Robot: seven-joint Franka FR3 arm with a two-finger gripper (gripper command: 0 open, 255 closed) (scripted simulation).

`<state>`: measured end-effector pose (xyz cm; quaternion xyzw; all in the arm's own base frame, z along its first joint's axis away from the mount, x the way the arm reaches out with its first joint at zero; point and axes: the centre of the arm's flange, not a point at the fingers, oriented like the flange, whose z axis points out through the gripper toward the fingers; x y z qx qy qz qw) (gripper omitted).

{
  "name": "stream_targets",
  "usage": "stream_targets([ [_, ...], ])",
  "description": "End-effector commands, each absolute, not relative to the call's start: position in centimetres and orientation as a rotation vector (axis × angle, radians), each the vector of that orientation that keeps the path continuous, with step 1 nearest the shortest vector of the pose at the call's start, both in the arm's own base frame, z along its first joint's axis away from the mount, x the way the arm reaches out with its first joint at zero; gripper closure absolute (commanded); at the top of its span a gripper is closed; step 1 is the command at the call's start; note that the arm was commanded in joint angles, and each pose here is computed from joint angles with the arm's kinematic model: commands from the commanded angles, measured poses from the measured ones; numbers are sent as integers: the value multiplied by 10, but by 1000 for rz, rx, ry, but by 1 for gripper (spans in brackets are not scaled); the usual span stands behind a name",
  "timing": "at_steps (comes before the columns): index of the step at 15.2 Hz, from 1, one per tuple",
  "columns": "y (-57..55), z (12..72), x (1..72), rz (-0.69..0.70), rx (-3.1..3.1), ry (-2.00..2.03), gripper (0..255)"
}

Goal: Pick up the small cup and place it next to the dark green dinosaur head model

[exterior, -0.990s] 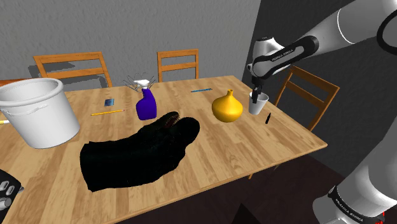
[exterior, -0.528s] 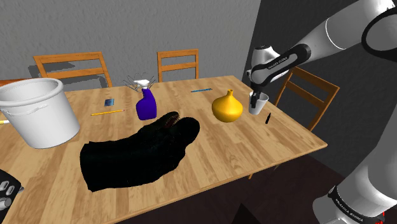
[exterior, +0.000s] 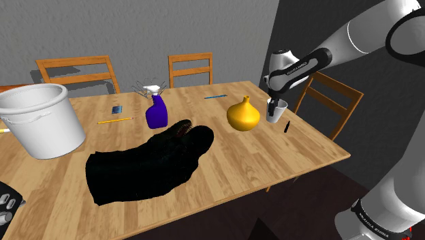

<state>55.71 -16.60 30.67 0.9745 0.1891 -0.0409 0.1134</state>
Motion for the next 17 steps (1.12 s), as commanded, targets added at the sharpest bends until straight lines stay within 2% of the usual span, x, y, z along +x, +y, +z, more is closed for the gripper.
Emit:
stream_targets([
  [1,-166,307,557,-120,2858,555,255],
  [10,-166,307,557,-120,2858,555,255],
  [17,-166,344,557,-120,2858,555,255],
])
